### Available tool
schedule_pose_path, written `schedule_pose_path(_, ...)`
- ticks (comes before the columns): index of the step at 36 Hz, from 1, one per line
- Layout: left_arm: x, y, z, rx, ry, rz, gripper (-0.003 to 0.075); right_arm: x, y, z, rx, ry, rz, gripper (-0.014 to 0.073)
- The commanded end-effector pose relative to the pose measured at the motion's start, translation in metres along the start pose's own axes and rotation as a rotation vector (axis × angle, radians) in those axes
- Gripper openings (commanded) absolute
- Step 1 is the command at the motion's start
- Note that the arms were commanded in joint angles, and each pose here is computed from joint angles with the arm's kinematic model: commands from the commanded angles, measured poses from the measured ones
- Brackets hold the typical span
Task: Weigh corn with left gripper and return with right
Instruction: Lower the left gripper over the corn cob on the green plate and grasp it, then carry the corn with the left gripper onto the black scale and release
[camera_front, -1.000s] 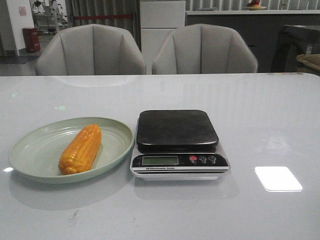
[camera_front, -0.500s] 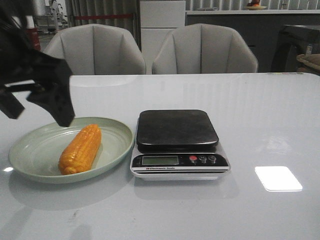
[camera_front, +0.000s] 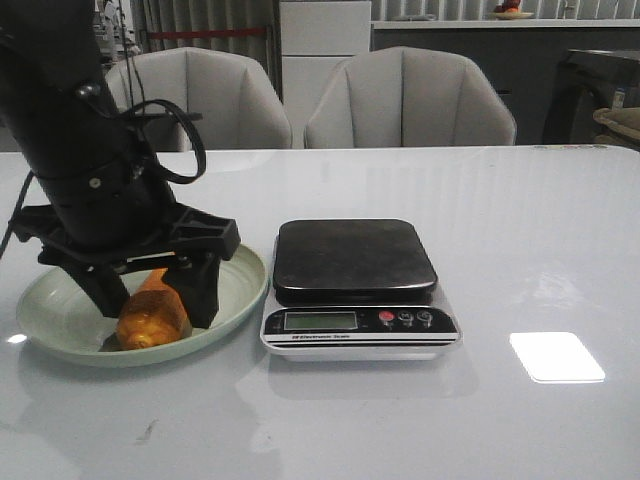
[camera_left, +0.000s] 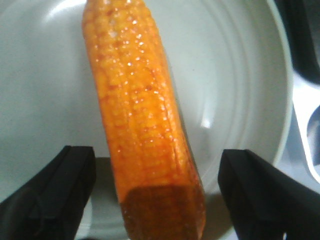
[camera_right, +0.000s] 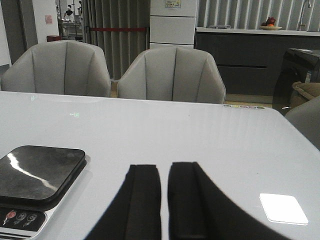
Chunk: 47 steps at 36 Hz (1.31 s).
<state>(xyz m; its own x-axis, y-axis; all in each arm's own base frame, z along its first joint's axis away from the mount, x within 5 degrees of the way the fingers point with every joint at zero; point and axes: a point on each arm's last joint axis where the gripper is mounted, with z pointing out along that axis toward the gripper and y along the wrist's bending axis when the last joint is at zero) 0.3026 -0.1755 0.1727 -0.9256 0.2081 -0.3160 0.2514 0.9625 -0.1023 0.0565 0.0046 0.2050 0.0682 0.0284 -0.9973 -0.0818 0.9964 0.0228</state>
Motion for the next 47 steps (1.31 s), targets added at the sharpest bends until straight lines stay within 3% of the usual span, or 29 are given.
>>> schedule_pose_path(1, -0.013, -0.008, -0.015, 0.037, -0.052, -0.031, 0.0434, -0.005, 0.0, -0.002, 0.008, -0.093, -0.017, 0.0214)
schedule_pose_path(3, -0.017, -0.009, -0.018, 0.045, -0.066, -0.036, 0.0302, -0.005, 0.0, -0.002, 0.008, -0.093, -0.017, 0.0214)
schedule_pose_path(5, -0.025, -0.012, -0.026, 0.059, -0.097, -0.039, 0.0122, -0.005, 0.0, -0.002, 0.008, -0.093, -0.017, 0.0214)
schedule_pose_path(6, -0.03, -0.013, -0.032, 0.064, -0.112, -0.038, 0.0094, -0.005, 0.0, -0.002, 0.008, -0.093, -0.017, 0.0214)
schedule_pose_path(9, -0.041, -0.017, -0.047, 0.08, -0.158, -0.037, 0.0146, -0.005, 0.0, -0.002, 0.008, -0.093, -0.017, 0.0214)
schedule_pose_path(16, -0.065, -0.032, -0.073, 0.159, -0.279, -0.059, 0.0142, -0.005, 0.0, -0.002, 0.008, -0.093, -0.017, 0.0214)
schedule_pose_path(22, -0.068, -0.057, -0.061, 0.289, -0.322, -0.14, 0.0143, -0.005, 0.0, -0.002, 0.008, -0.093, -0.017, 0.0214)
schedule_pose_path(32, -0.065, -0.088, -0.032, 0.318, -0.267, -0.108, 0.016, -0.005, 0.0, -0.002, 0.008, -0.093, -0.017, 0.0214)
schedule_pose_path(36, -0.068, -0.096, -0.029, 0.328, -0.272, -0.095, 0.0256, -0.005, 0.0, -0.002, 0.008, -0.093, -0.017, 0.0214)
schedule_pose_path(43, -0.069, -0.098, -0.017, 0.318, -0.243, -0.094, 0.0505, -0.005, 0.0, -0.002, 0.008, -0.093, -0.017, 0.0214)
schedule_pose_path(47, -0.069, -0.099, -0.018, 0.32, -0.247, -0.093, 0.0509, -0.005, 0.0, -0.002, 0.008, -0.093, -0.017, 0.0214)
